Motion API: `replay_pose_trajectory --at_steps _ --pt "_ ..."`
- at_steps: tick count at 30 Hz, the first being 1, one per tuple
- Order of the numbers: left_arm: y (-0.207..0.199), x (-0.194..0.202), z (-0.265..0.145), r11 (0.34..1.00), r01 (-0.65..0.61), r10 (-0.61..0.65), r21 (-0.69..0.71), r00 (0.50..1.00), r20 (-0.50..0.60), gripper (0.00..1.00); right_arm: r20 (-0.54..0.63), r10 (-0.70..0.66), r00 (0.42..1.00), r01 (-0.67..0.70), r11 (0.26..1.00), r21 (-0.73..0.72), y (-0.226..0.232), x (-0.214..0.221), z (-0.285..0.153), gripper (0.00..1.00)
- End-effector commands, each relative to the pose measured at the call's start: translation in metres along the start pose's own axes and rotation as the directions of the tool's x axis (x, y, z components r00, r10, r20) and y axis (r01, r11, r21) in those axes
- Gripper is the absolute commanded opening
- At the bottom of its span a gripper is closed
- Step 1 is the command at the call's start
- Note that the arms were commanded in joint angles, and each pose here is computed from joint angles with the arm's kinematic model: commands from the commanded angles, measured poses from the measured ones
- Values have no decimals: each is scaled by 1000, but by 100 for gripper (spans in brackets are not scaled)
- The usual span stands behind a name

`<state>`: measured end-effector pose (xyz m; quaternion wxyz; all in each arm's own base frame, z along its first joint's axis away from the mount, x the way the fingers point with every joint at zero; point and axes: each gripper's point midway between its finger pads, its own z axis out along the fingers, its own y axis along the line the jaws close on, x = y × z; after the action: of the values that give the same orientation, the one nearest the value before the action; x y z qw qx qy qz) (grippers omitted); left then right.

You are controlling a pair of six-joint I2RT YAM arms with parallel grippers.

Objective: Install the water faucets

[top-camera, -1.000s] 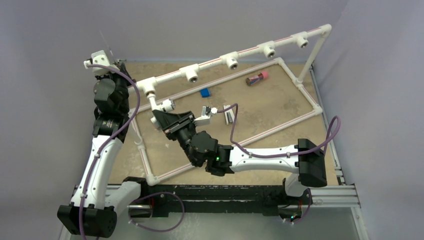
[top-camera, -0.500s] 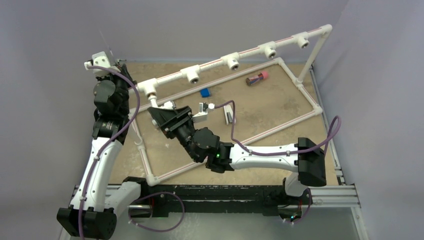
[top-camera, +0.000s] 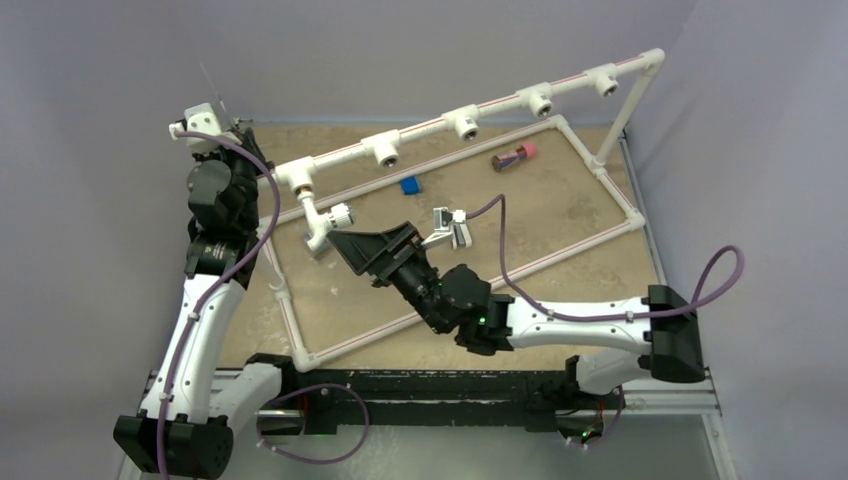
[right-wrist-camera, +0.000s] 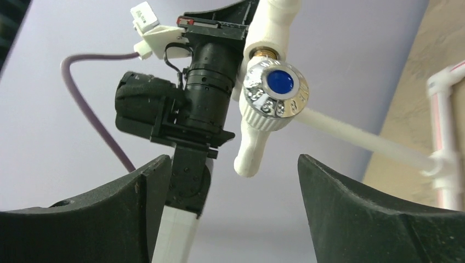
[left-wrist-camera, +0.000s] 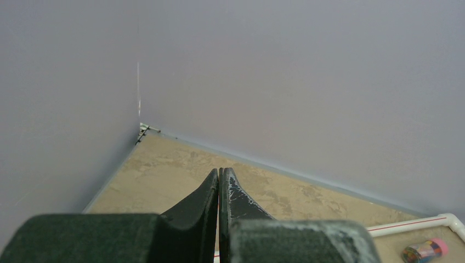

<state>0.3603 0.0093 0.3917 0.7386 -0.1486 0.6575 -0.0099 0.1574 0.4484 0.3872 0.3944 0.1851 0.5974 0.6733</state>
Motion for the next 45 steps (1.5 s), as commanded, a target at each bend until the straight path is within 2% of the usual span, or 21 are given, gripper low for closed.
replay_pose_trajectory --at_steps 1,3,7,8,9,10,14,17,18,20,21,23,25,27,30,35,39,45 --pt "12 108 -17 995 -98 97 18 930 -353 0 5 -276 961 276 960 -52 15 -24 -20 87" --pt "12 108 -18 995 -99 99 17 930 -354 0 0 -410 912 409 909 -87 21 -32 -29 87" --pt "11 108 -19 996 -91 94 25 930 -355 0 -21 -671 741 661 735 -152 32 -40 -41 86" --pt "10 109 -19 996 -87 91 26 930 -357 0 -29 -728 685 715 680 -162 32 -41 -42 85" --pt "9 110 -20 996 -84 89 30 929 -360 0 -13 -807 591 794 584 -171 34 -46 -42 85" --pt "9 111 -19 996 -83 88 30 927 -364 0 1 -843 537 831 529 -173 38 -50 -41 85" --pt "11 112 -20 996 -84 89 28 926 -368 0 0 -970 243 948 238 -210 39 -52 -36 85" --pt "11 113 -21 996 -87 92 30 924 -370 0 50 -999 15 957 0 -290 44 -41 -38 83" --pt "11 114 -21 996 -88 93 30 924 -370 0 56 -998 -28 953 -44 -300 42 -38 -37 83" --pt "11 115 -21 996 -88 93 31 923 -373 0 95 -978 -185 930 -206 -304 38 -36 -35 84" --pt "11 116 -21 996 -87 93 33 922 -376 0 104 -968 -230 917 -252 -309 36 -34 -34 84" --pt "11 117 -22 996 -87 93 34 922 -376 0 146 -916 -374 863 -401 -307 33 -30 -31 86" --pt "11 116 -22 996 -88 94 33 923 -373 0 185 -852 -490 801 -523 -291 28 -26 -30 87" --pt "11 116 -22 996 -88 94 33 922 -374 0 224 -784 -579 745 -621 -243 29 -25 -29 88" --pt "12 117 -22 996 -88 94 33 922 -375 0 265 -680 -684 672 -728 -136 38 -27 -28 89" --pt "11 116 -23 996 -85 93 36 923 -374 0 282 -519 -807 540 -841 -1 47 -19 -24 90" --pt "11 116 -23 996 -84 92 37 923 -373 0 263 -439 -859 468 -882 59 46 -13 -14 90" --pt "10 116 -23 996 -82 92 41 923 -374 0 272 -375 -886 406 -911 66 40 7 3 90"
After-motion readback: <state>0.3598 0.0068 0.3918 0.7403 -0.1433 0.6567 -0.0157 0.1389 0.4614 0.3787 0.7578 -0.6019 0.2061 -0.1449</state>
